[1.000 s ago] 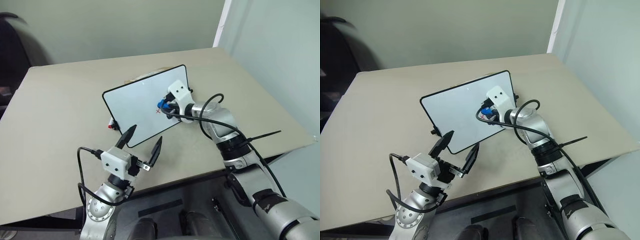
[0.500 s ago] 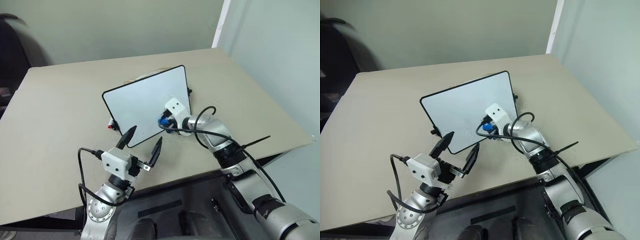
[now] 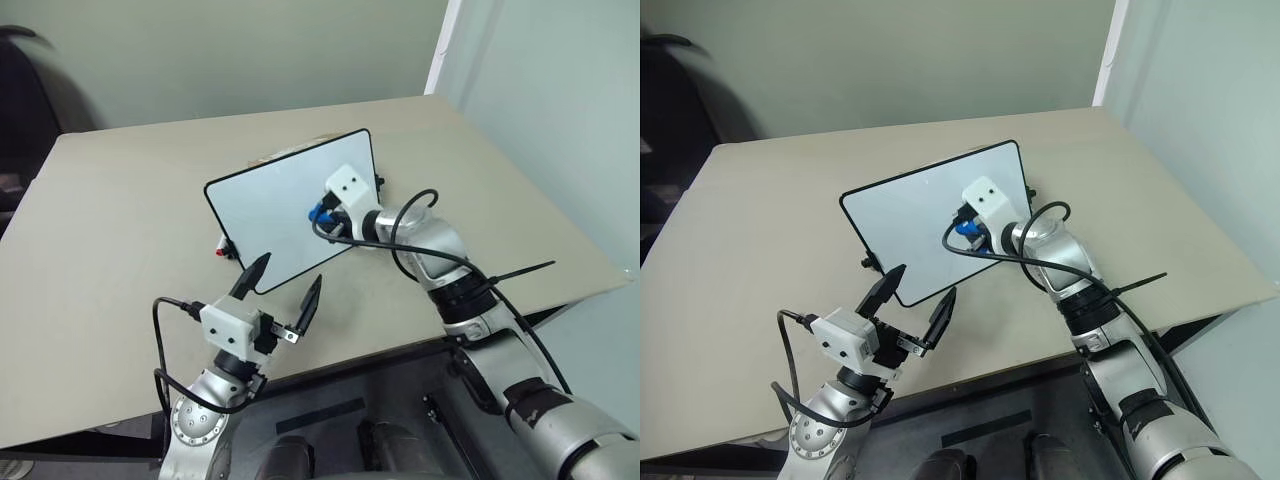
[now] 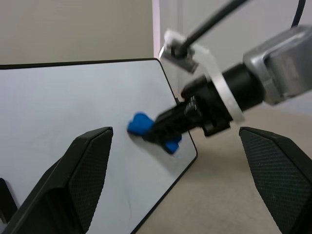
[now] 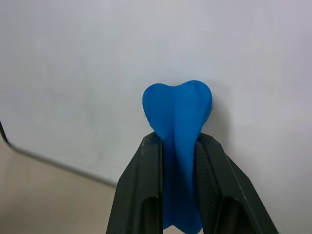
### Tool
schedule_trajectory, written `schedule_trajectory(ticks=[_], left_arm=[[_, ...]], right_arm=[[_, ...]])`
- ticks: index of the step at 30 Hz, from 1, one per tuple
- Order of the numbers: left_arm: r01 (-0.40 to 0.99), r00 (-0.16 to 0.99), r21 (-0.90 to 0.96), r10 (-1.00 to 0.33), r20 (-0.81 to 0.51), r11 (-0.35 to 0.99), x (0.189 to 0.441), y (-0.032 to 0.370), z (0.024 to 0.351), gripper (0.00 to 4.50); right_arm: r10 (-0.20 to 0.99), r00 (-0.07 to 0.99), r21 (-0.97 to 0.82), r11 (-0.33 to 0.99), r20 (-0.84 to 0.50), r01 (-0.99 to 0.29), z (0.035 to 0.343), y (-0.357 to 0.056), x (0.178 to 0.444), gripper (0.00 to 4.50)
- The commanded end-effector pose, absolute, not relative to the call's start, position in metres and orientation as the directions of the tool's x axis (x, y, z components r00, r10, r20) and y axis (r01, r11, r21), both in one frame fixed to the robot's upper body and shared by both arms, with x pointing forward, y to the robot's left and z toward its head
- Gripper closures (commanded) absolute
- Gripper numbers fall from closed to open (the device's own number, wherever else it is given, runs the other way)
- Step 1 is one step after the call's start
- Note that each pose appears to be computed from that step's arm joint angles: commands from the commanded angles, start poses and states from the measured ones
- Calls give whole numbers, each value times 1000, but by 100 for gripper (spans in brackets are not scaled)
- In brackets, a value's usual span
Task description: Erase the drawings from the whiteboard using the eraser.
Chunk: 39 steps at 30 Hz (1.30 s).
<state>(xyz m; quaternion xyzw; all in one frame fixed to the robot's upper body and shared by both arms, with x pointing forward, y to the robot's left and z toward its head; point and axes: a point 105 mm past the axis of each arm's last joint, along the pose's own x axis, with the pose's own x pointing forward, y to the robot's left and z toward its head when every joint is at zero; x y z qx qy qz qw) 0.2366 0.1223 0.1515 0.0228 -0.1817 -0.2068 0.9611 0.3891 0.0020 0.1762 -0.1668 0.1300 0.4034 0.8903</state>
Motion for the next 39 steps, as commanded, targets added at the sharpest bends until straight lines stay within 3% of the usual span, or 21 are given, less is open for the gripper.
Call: schedule_trajectory(ticks=[1,8,14,20,28,37,38,39], left_arm=[[386,828,130,-405,389,913,235,123,165,0],[388,826,133,-408,389,912,235,123,166,0],[392,824,136,-413,388,910,234,121,166,0],[397,823,136,-418,384,908,233,120,166,0],[416,821,141,-438,366,898,235,118,162,0],[410,823,145,-434,365,900,236,124,162,0],[407,824,146,-431,367,902,237,125,163,0],[403,825,146,-428,368,903,237,126,163,0]], right_arm=[[690,662,-218,627,-291,-748,197,2,392,369],[648,713,-206,684,-267,-699,199,-26,393,369],[548,793,-123,797,-265,-592,209,-86,388,369],[312,841,-123,907,-442,-402,157,-169,384,369],[263,813,-97,927,-520,-362,112,-183,385,369],[266,823,-178,899,-503,-400,118,-184,379,70],[263,833,-209,891,-488,-403,123,-185,376,41],[266,842,-233,882,-470,-409,129,-185,373,41]])
